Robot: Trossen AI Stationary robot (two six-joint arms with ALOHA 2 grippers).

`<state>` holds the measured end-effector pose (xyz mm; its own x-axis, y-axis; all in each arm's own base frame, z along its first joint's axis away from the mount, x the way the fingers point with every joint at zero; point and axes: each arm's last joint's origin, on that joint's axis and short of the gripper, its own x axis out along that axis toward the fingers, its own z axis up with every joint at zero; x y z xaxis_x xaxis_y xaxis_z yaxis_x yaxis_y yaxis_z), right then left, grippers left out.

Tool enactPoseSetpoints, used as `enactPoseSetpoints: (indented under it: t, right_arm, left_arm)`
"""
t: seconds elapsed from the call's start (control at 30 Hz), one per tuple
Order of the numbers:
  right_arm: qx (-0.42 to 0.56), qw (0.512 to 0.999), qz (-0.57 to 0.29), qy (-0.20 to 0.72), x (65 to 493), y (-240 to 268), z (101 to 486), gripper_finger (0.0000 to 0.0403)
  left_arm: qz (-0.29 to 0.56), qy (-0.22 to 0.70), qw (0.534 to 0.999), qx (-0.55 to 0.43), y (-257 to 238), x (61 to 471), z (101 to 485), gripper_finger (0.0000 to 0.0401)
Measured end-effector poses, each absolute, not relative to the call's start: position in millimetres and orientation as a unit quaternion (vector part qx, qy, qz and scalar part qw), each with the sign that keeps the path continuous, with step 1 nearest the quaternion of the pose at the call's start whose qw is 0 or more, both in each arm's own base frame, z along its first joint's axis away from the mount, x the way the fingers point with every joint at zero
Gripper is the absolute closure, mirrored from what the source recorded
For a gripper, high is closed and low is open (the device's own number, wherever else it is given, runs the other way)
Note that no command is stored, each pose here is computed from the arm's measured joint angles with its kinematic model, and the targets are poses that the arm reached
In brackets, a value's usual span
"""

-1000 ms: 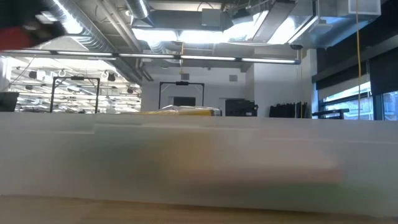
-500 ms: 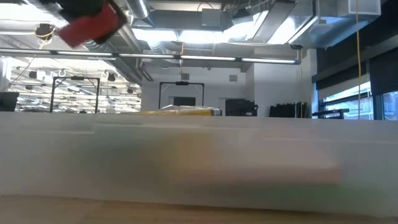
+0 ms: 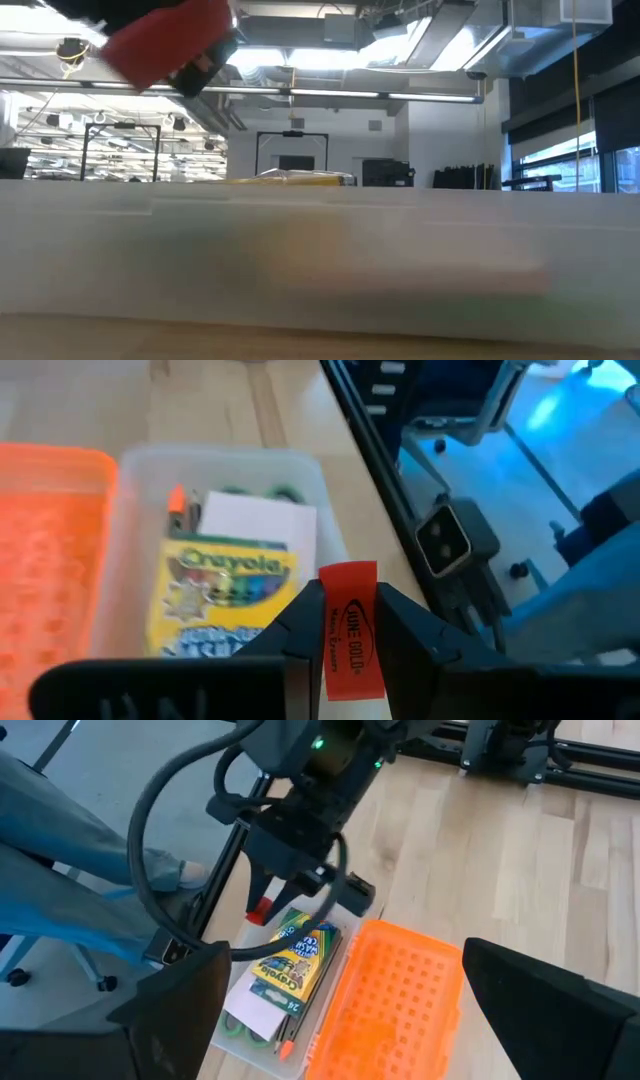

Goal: Pack school essentials
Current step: Put the red eraser into the orange supply box, then close the orange supply box

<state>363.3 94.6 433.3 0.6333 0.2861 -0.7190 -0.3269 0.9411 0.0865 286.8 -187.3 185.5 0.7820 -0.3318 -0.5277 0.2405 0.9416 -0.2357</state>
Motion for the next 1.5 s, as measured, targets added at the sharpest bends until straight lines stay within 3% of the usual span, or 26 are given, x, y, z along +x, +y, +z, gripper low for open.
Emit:
enactPoseSetpoints:
  t: [0.83, 1.3, 1.5]
  right_arm:
    - [-0.026, 0.903, 0.17, 0.394, 363.2, 94.5, 433.2, 0.0004]
    - [-0.026, 0.903, 0.17, 0.394, 363.2, 94.5, 433.2, 0.0004]
    - [-0.026, 0.903, 0.17, 0.394, 363.2, 94.5, 433.2, 0.0004]
  left_arm:
    - [-0.156, 0.337, 0.926, -0.067, -192.5, 290.9, 155.6, 0.0333]
    - [-0.156, 0.337, 0.926, -0.067, -192.0, 291.2, 155.5, 0.0281]
    - [-0.159, 0.341, 0.924, -0.071, -188.5, 293.1, 155.3, 0.0279]
